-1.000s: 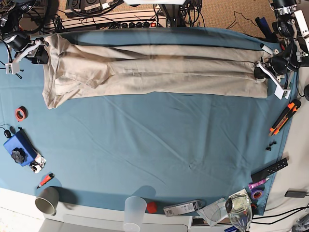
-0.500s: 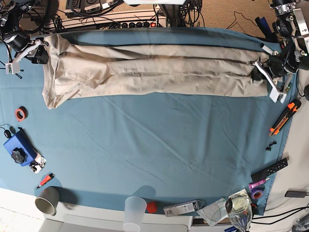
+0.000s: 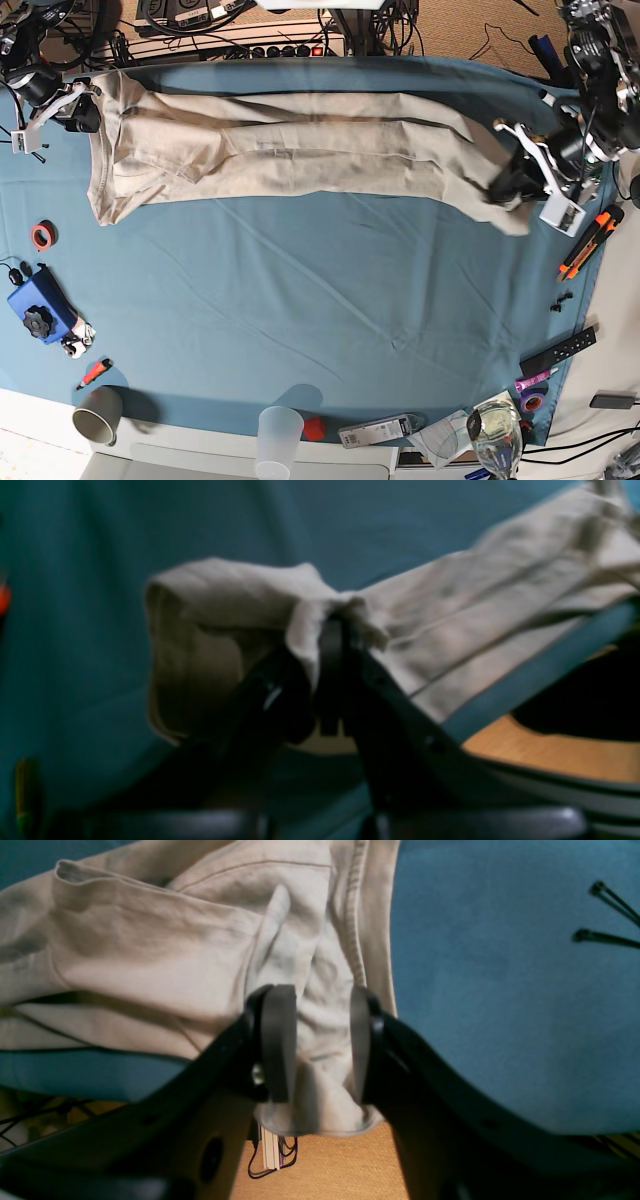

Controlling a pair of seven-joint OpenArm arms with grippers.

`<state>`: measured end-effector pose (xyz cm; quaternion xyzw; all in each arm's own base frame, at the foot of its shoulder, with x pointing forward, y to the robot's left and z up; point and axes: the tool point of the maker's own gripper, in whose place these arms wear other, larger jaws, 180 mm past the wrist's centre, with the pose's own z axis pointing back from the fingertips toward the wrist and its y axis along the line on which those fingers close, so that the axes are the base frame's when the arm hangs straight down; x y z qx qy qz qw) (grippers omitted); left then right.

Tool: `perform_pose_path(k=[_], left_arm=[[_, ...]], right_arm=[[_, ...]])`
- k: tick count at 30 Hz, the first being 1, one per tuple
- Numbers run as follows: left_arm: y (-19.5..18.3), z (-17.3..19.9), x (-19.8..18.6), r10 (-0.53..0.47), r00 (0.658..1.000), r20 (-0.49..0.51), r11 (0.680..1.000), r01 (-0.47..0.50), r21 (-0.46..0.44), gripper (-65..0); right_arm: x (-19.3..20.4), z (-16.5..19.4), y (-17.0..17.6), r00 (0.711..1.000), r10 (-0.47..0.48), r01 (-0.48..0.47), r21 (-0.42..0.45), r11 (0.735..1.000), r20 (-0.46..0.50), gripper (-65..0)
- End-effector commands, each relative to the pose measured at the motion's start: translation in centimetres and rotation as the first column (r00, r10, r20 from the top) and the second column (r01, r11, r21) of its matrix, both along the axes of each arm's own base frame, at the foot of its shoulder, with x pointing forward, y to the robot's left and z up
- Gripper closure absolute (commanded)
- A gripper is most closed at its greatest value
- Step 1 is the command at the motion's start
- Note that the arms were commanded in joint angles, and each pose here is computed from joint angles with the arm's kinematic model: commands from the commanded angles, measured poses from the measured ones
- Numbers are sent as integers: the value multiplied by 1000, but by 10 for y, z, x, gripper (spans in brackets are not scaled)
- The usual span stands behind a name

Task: Fold the T-shirt properly
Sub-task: 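Carry the strip end with the left gripper toward the right gripper, folding it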

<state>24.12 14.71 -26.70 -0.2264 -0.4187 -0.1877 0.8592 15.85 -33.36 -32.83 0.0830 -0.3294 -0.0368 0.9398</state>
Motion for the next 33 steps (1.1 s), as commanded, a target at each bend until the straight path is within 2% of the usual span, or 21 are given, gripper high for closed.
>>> perform_pose_path(k=[1,4,8,13,17,23,30,33], left_arm=[[-12,14,2,-30,998,51,999,32,-34,0],[-42,11,-4,-94,995,39,991,97,-89,0],[-95,6,-16,-215,976,42,963,219,-159,0],[-154,7,-21,-286,957,58,934,291,-206,0],[-197,9,-15,-299,951,83,934,310,-179,0],[-255,0,-24,-358,932,66,923,363,-125,0],[-288,-6,-21,-317,944,91,942,325,-86,0],[-295,-3,-26,-345,933,108,932,353,-79,0]], right_arm=[[6,12,-7,999,5,-4,-32,999,39,-189],[6,12,-7,999,4,-3,-35,999,36,-189],[6,12,-7,999,4,-3,-35,999,36,-189],[7,13,-7,999,3,-2,-35,999,42,-189],[8,14,-8,999,2,0,-35,999,53,-189],[9,15,-8,998,1,1,-36,999,58,-189],[10,16,-8,998,1,2,-36,999,65,-189],[11,16,-8,998,0,3,-35,999,70,-189]])
